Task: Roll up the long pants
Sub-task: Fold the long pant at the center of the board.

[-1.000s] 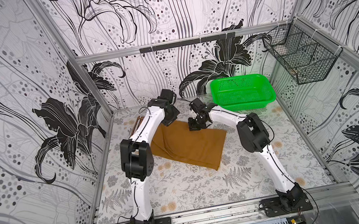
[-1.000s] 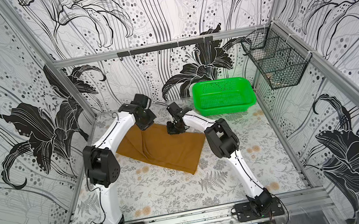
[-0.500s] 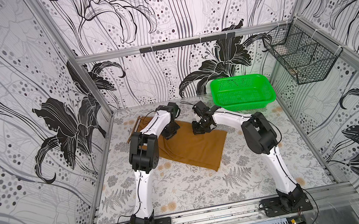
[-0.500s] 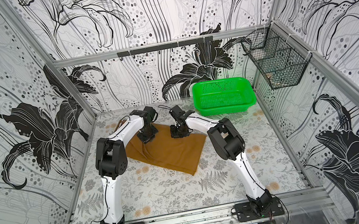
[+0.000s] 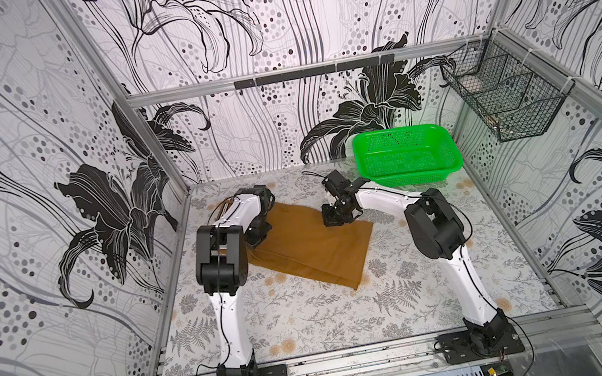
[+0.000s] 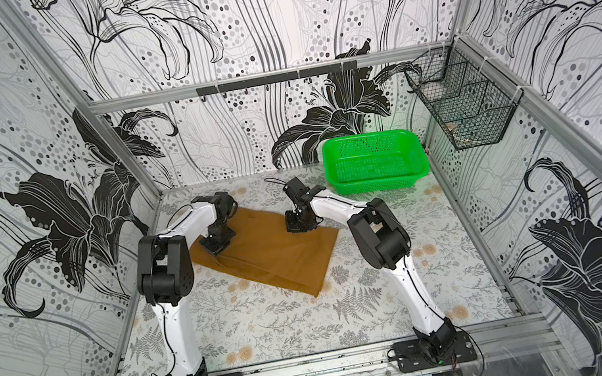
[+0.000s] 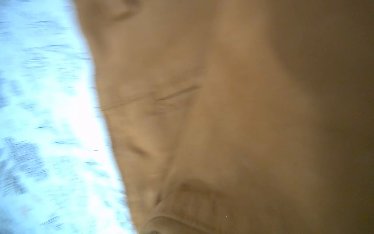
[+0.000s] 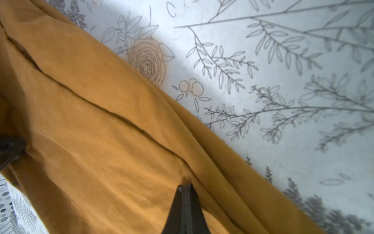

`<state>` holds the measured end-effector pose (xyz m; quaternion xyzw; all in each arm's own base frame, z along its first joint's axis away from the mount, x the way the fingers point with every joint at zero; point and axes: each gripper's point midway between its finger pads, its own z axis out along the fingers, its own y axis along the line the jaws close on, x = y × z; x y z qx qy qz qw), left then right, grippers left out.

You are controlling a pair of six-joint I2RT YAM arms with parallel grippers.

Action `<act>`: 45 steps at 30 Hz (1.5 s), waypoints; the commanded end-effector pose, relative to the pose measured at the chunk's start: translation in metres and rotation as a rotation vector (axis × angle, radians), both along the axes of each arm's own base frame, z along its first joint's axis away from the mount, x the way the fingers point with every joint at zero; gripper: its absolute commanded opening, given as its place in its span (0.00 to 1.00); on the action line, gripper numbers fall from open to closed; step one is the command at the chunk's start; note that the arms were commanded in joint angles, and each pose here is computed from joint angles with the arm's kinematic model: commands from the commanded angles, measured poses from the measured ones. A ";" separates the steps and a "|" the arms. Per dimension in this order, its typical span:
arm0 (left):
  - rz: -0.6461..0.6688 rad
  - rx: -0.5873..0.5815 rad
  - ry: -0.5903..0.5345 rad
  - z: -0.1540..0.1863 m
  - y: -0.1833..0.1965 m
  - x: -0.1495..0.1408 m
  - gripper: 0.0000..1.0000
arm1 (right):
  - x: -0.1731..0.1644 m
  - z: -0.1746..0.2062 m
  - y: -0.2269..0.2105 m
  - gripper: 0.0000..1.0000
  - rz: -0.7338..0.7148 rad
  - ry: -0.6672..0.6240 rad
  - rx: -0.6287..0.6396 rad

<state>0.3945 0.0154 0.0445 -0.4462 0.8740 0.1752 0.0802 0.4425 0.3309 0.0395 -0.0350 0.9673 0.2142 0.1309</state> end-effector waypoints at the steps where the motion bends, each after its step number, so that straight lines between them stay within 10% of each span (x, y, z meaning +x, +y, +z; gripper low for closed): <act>1: 0.080 0.152 -0.051 0.043 0.037 -0.019 0.01 | -0.009 -0.010 -0.014 0.00 0.004 0.027 -0.075; 15: 0.072 0.087 -0.221 0.087 0.032 -0.009 0.03 | -0.006 0.017 -0.012 0.02 0.014 -0.049 -0.032; 22: -0.013 0.011 -0.260 0.082 -0.003 0.013 0.53 | -0.032 0.059 -0.063 0.73 -0.091 -0.124 0.112; 29: -0.031 -0.005 -0.248 0.074 -0.012 0.020 0.69 | -0.090 0.057 -0.102 0.87 -0.157 -0.112 0.169; 36: 0.000 0.004 -0.202 0.060 -0.015 0.013 0.57 | -0.108 0.039 -0.122 0.80 -0.151 -0.119 0.086; 43: 0.073 0.040 -0.201 0.058 0.002 0.017 0.11 | -0.090 0.070 -0.113 0.00 -0.030 -0.198 0.046; 45: 0.089 0.035 -0.177 0.049 0.008 0.025 0.00 | -0.086 0.076 -0.111 0.00 -0.013 -0.207 0.044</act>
